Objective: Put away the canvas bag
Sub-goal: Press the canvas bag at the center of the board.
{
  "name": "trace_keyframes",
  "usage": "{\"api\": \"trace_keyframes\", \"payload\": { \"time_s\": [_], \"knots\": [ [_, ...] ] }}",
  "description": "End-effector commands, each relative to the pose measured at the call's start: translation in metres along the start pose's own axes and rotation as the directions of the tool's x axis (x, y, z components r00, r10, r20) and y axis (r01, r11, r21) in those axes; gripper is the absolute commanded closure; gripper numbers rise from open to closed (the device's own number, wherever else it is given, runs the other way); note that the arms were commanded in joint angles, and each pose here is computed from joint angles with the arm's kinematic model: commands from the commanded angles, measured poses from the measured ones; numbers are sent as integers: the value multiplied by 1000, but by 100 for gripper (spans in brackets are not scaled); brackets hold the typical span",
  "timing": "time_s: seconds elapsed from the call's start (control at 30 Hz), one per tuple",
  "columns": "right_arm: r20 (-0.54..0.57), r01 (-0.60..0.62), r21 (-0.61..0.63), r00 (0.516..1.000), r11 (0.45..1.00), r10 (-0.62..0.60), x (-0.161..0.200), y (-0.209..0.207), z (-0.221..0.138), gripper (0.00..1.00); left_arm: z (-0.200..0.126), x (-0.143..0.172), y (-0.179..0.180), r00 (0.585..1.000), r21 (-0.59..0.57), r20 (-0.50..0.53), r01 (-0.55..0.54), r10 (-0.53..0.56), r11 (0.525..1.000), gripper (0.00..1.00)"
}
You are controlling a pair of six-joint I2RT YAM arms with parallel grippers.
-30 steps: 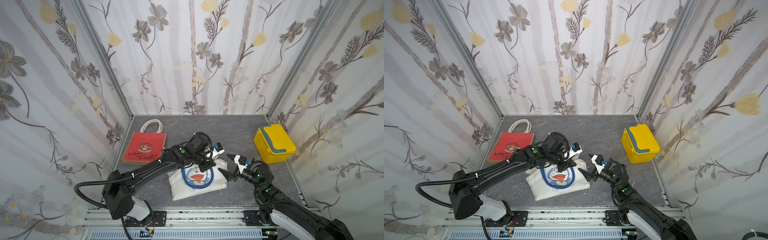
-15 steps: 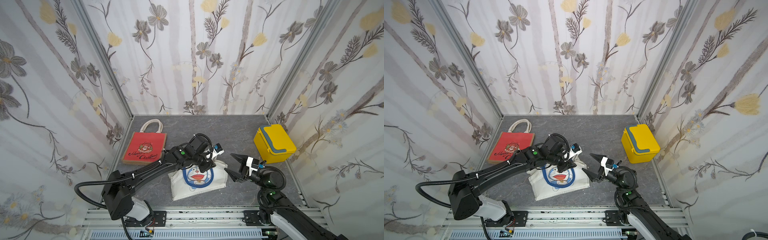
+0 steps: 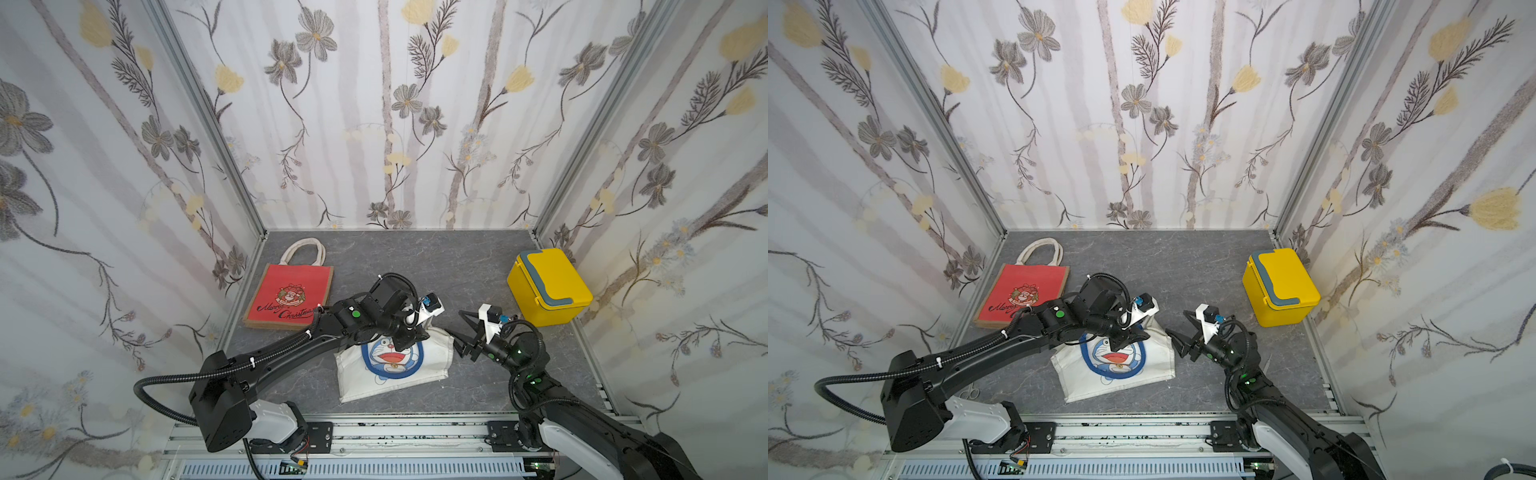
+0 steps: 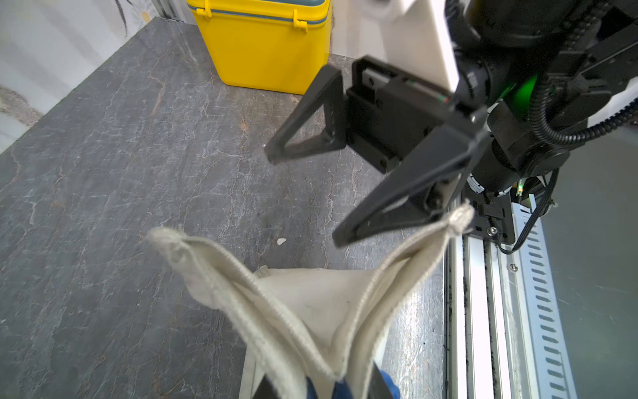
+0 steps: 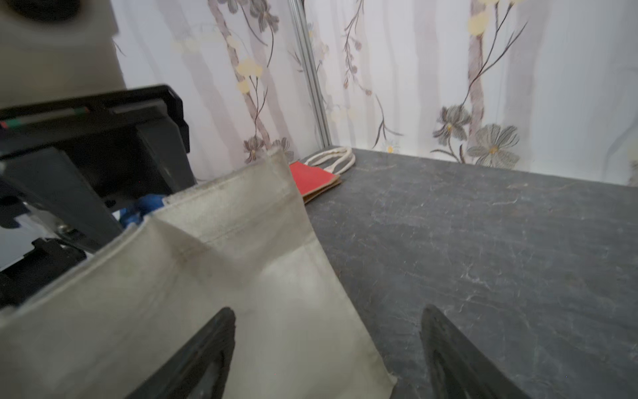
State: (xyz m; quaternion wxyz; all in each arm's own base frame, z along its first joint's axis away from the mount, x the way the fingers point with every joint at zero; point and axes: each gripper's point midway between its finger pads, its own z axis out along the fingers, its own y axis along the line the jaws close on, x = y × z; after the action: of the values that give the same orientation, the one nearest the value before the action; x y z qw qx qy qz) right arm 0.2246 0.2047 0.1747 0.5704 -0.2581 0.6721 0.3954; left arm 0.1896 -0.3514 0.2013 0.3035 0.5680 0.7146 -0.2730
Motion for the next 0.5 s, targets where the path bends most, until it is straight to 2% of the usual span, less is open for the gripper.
{"api": "trace_keyframes", "payload": {
  "time_s": [0.0, 0.1, 0.23, 0.3, 0.33, 0.37, 0.47],
  "knots": [
    [-41, 40, -12, 998, 999, -41, 15, 4, 12, 12, 6, -12, -1, 998, 10, 37, -57, 57, 998, 71],
    [-110, -10, 1, 994, 1000, 10, 47, 0, 17, 10, 7, -15, 0, 998, 2, 40, -58, 58, 998, 71],
    [-157, -52, 43, 986, 998, 59, 69, -10, 22, 10, 1, -19, -1, 997, 2, 51, -56, 56, 998, 71],
    [-162, -50, 94, 985, 994, 65, 73, -20, 23, 10, -5, -23, -1, 996, -10, 66, -60, 61, 998, 87],
    [-158, -43, 100, 986, 994, 59, 72, -21, 23, 10, -7, -24, -2, 996, -10, 72, -59, 60, 998, 91],
    [-146, -33, 89, 988, 996, 46, 69, -19, 24, 10, -10, -25, -2, 995, -12, 80, -58, 59, 998, 94],
    [-86, 1, 74, 996, 997, 6, 50, -14, 20, 9, -13, -22, 0, 996, -34, 65, -50, 53, 998, 94]
  ]
}}
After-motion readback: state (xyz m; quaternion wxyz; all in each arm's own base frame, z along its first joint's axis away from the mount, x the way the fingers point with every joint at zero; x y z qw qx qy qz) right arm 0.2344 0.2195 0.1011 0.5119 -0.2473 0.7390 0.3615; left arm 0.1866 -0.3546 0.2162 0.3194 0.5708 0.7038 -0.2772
